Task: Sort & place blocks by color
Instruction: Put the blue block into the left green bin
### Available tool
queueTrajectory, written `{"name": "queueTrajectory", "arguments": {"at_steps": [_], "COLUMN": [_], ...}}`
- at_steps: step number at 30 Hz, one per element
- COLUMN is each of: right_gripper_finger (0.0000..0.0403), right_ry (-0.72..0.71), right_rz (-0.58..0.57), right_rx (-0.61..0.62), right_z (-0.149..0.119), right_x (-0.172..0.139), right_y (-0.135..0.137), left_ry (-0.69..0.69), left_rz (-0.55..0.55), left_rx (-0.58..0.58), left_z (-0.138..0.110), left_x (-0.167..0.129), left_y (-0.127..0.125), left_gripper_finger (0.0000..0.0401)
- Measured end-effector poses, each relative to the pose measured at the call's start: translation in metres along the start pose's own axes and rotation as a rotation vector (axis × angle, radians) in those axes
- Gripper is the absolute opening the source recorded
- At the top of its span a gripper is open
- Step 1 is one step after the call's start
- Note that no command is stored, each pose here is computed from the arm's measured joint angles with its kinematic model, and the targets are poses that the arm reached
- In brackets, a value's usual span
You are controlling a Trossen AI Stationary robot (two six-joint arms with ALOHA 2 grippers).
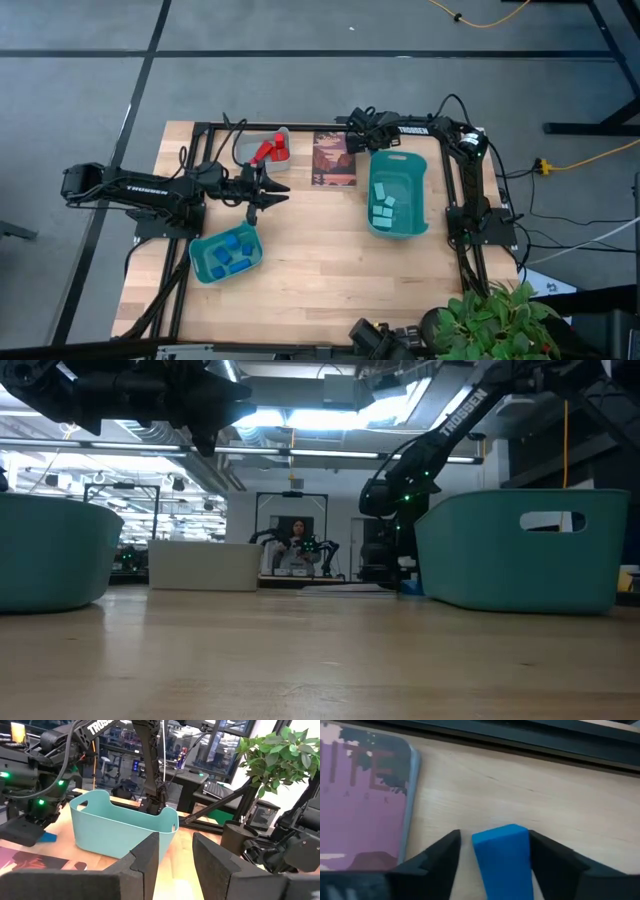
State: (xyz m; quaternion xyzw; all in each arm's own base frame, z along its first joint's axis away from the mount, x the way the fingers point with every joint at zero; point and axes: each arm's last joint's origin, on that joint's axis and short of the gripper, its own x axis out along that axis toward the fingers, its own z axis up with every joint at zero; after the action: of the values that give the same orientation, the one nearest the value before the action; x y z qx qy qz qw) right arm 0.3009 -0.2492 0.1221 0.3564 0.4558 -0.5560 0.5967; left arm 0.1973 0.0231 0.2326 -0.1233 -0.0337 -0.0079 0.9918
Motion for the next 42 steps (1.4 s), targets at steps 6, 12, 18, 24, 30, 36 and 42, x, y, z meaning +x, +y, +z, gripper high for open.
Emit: {"name": "queueTrajectory", "arguments": {"at_steps": [6, 12, 18, 24, 30, 36, 42], "right_gripper_finger": [0.0137, 0.0137, 0.0137, 0.0137, 0.0137, 0.0137, 0.0137], "right_ry": [-0.005, -0.022, -0.112, -0.272, -0.508, -0.673, -0.820], "right_rz": [-0.021, -0.040, -0.045, 0.024, 0.185, 0.497, 0.982], "right_rx": [-0.033, -0.091, -0.180, -0.274, -0.385, -0.413, -0.420], "right_z": [0.000, 0.000, 0.003, 0.004, -0.013, -0.062, -0.107], "right_x": [0.000, -0.001, -0.031, -0.087, -0.156, -0.176, -0.188], "right_y": [-0.001, -0.002, -0.005, -0.003, -0.003, -0.040, -0.058], "left_ry": [0.000, 0.000, -0.016, -0.042, -0.060, -0.067, -0.084], "left_rz": [0.000, 0.000, -0.004, 0.000, 0.023, 0.043, 0.095], "left_rx": [-0.003, -0.002, 0.000, 0.003, 0.004, 0.003, 0.022], "left_z": [0.000, 0.000, 0.002, 0.006, 0.007, 0.007, 0.008], "left_x": [0.000, 0.000, -0.001, -0.003, -0.003, -0.003, -0.003], "left_y": [0.000, 0.000, -0.001, -0.002, -0.001, -0.001, 0.001], "left_gripper_finger": [0.0111, 0.0111, 0.0111, 0.0111, 0.0111, 0.0111, 0.0111]}}
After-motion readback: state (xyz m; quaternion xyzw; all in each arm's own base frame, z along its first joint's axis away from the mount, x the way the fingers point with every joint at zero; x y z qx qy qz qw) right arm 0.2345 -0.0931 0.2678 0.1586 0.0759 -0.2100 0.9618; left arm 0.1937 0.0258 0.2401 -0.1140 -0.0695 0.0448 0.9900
